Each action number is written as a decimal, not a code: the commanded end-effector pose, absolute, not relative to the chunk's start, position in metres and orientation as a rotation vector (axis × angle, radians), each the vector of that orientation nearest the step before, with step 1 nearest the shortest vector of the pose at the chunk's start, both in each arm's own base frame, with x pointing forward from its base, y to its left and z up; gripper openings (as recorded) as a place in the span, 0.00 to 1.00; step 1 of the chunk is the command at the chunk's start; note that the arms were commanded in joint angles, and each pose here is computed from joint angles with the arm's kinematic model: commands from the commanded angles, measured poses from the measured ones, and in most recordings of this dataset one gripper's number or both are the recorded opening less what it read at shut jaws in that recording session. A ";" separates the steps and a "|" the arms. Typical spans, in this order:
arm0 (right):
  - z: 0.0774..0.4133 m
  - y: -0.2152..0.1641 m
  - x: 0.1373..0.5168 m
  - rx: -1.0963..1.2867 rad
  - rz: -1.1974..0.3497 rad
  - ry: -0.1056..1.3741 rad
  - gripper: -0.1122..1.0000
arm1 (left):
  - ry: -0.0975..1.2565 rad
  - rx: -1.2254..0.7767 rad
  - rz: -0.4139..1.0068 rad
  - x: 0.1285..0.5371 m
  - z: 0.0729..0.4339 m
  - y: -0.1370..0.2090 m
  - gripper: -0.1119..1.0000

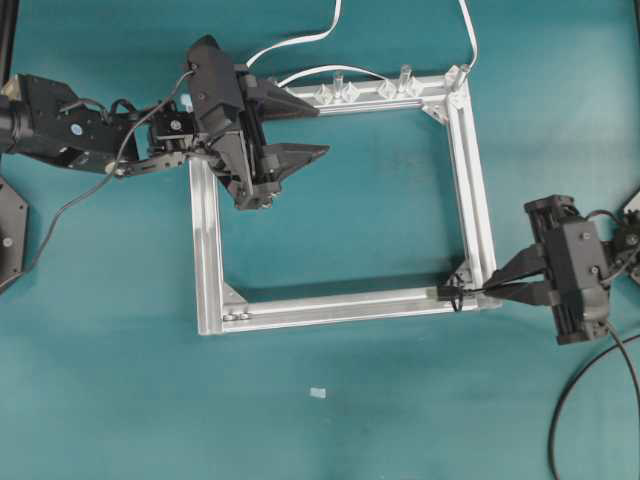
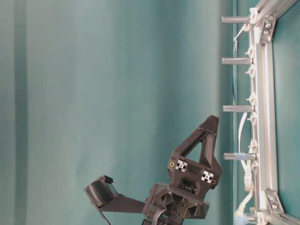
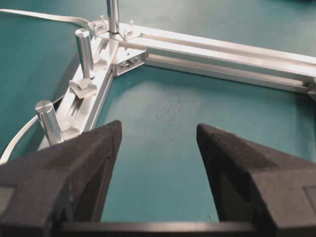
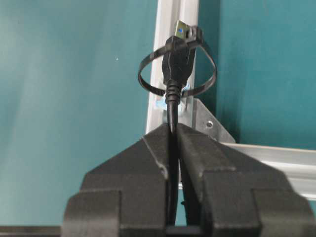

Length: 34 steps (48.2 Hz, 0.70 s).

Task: Insert the wire through the string loop located on the right side.
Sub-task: 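Push the USB plug through the black zip-tie loop with the right gripper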

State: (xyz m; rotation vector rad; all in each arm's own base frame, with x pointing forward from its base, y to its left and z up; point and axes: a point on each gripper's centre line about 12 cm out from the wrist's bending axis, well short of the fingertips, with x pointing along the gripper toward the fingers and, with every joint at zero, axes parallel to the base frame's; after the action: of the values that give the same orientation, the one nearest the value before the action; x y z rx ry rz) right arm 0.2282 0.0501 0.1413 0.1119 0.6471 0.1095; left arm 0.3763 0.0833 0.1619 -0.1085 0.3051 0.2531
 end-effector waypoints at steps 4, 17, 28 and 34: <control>0.147 0.052 0.240 0.111 0.106 0.621 0.16 | 0.266 -0.113 0.252 0.379 0.175 0.083 0.68; 0.147 0.053 0.250 0.108 0.099 0.615 0.16 | 0.290 -0.116 0.251 0.378 0.172 0.083 0.68; 0.146 0.054 0.257 0.105 0.094 0.612 0.16 | 0.295 -0.115 0.250 0.378 0.171 0.083 0.68; 0.146 0.055 0.259 0.105 0.094 0.615 0.16 | 0.297 -0.115 0.249 0.378 0.171 0.082 0.68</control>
State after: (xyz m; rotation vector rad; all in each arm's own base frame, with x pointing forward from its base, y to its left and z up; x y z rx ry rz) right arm 0.2526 0.0541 0.1388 0.1036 0.6442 0.0939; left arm 0.3753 0.0829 0.1594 -0.1119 0.3310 0.2523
